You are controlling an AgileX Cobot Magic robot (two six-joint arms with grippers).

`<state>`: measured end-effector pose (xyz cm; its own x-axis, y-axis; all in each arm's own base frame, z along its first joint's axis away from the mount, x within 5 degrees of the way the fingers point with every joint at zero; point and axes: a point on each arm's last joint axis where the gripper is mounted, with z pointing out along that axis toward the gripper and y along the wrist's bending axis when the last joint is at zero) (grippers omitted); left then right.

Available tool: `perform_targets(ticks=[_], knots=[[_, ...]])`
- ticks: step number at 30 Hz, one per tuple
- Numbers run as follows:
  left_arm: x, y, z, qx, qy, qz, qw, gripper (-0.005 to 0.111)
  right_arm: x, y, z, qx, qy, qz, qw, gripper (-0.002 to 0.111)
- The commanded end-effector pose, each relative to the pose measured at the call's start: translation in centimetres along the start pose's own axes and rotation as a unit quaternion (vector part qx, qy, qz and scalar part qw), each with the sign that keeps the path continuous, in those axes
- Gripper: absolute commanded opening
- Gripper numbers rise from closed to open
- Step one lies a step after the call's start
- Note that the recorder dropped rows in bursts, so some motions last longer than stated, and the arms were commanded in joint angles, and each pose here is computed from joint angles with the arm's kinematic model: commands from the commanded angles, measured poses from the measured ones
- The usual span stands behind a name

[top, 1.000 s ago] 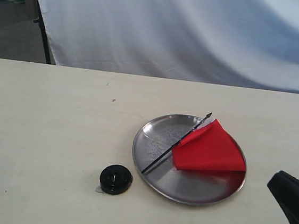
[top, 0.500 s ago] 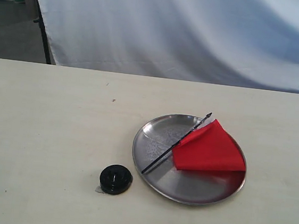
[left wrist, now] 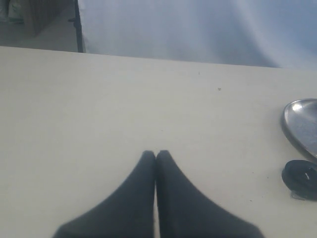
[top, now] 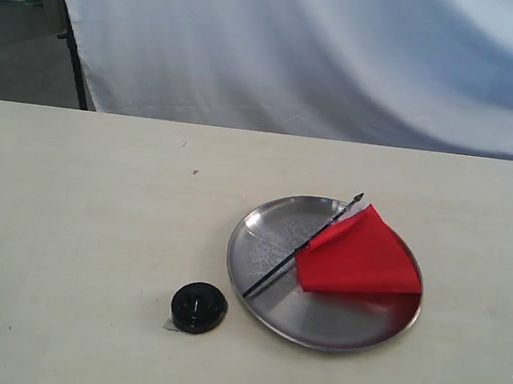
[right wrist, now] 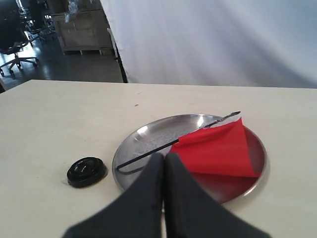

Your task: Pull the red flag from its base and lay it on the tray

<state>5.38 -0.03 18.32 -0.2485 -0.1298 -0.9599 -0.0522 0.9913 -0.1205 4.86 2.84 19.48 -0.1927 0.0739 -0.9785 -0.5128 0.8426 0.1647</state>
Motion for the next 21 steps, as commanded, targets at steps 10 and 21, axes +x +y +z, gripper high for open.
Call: perform_targets(ticks=[10,21], knots=[[0.08,-0.02,0.00,0.003,-0.001,0.000,1.000,0.000,0.26,0.46,-0.04,-0.026,0.008,-0.063,0.998,0.000],[0.08,-0.02,0.00,0.003,-0.001,0.000,1.000,0.000,0.58,0.63,-0.06,-0.038,0.023,-0.095,0.994,0.000]])
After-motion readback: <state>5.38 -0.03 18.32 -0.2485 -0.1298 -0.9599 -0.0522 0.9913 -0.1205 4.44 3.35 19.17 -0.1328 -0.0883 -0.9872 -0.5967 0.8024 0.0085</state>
